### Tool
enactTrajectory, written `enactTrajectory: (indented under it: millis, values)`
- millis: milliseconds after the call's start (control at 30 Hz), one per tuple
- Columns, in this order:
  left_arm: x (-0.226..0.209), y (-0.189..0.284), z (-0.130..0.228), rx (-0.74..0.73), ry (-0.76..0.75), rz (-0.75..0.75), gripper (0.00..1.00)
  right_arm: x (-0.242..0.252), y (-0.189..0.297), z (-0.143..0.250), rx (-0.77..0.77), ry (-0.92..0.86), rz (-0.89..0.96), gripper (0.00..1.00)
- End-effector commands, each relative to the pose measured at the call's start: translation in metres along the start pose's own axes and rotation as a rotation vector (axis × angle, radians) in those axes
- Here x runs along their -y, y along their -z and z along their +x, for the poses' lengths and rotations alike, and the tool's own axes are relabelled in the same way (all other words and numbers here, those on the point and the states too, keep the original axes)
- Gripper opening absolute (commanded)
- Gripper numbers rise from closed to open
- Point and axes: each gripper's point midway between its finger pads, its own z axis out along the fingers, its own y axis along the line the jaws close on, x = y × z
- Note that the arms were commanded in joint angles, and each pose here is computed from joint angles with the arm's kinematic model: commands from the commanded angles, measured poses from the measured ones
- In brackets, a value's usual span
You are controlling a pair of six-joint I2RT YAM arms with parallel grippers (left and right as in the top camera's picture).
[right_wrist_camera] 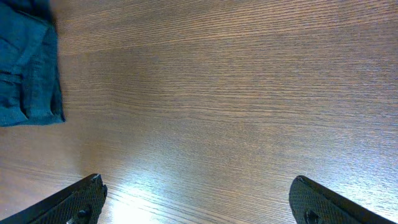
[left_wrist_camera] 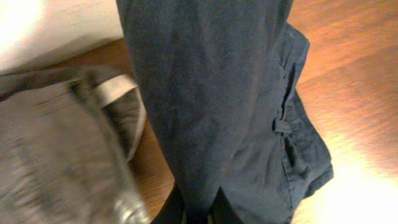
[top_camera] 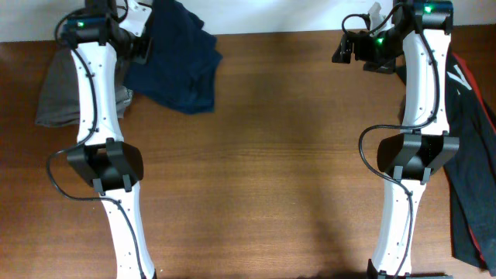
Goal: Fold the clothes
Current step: 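Lift the jeans with the left gripper and carry them onto the grey garment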
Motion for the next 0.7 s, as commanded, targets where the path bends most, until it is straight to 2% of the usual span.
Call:
enactTrajectory:
  millis: [0,400,667]
  values:
    - [-0.024,0.009,0.002,-0.006,0.004,-0.099,0.01,-0.006,0.011,-0.003,0.027,0.027,0.008,0.99]
    - [-0.074,0.027,0.017,-0.023,0.058,-0.224,0.01,-0.006,0.011,0.001,0.011,0.02,0.008,0.99]
    - [-0.081,0.053,0.005,0.036,0.058,-0.261,0.01,-0.006,0.011,0.001,0.01,0.016,0.008,0.99]
